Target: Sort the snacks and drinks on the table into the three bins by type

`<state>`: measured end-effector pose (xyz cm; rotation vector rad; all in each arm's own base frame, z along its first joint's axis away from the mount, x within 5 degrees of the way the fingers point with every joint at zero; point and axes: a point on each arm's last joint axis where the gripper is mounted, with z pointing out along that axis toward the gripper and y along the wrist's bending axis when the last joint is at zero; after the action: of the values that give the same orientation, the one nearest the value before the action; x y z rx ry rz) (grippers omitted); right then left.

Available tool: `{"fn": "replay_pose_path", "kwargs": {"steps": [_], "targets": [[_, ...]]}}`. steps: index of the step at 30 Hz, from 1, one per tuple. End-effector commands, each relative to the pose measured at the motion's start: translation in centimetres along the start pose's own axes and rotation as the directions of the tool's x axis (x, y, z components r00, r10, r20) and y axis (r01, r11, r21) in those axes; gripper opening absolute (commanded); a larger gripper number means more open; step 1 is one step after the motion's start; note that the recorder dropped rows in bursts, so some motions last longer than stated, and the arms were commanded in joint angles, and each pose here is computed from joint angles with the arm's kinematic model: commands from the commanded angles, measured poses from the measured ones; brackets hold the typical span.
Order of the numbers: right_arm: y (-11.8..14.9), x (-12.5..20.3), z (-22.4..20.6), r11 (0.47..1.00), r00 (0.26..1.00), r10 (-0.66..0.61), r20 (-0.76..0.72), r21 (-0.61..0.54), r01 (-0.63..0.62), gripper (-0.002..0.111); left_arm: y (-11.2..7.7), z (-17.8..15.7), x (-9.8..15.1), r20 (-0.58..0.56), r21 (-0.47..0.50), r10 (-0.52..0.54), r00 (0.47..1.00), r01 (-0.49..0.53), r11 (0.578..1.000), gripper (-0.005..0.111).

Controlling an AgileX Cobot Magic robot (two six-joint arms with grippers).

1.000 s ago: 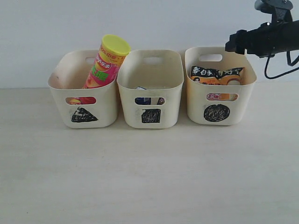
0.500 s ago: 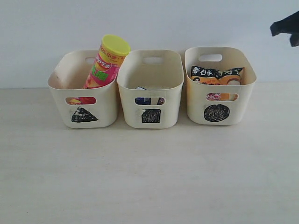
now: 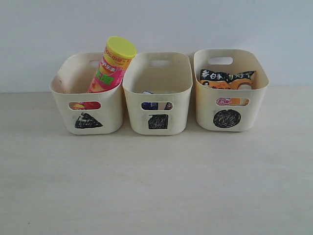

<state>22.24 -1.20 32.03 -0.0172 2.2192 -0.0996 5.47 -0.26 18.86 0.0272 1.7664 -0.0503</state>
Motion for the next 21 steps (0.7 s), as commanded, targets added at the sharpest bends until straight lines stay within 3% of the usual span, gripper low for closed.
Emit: {"fn": "replay_pose_path", "kwargs": {"steps": [1, 7, 12, 21], "targets": [[0.2, 2.4, -2.6, 1.000, 0.995, 0.026, 0.097, -0.006, -0.025, 0.000, 0.0, 0.0, 0.1, -0.001, -0.001, -0.001, 1.000, 0.001, 1.000, 0.004], [0.3, 5.0, -5.8, 1.000, 0.980, 0.015, 0.197, 0.001, -0.015, 0.000, 0.0, 0.0, 0.1, -0.001, -0.001, -0.001, 1.000, 0.001, 1.000, 0.004], [0.4, 5.4, -8.2, 0.996, 0.959, 0.089, 0.269, -0.033, -0.083, 0.000, 0.0, 0.0, 0.1, -0.001, -0.001, -0.001, 1.000, 0.001, 1.000, 0.004], [0.4, 6.1, -9.7, 0.999, 0.936, 0.041, 0.349, -0.017, -0.037, 0.000, 0.0, 0.0, 0.1, -0.001, -0.001, -0.001, 1.000, 0.001, 1.000, 0.004]]}}
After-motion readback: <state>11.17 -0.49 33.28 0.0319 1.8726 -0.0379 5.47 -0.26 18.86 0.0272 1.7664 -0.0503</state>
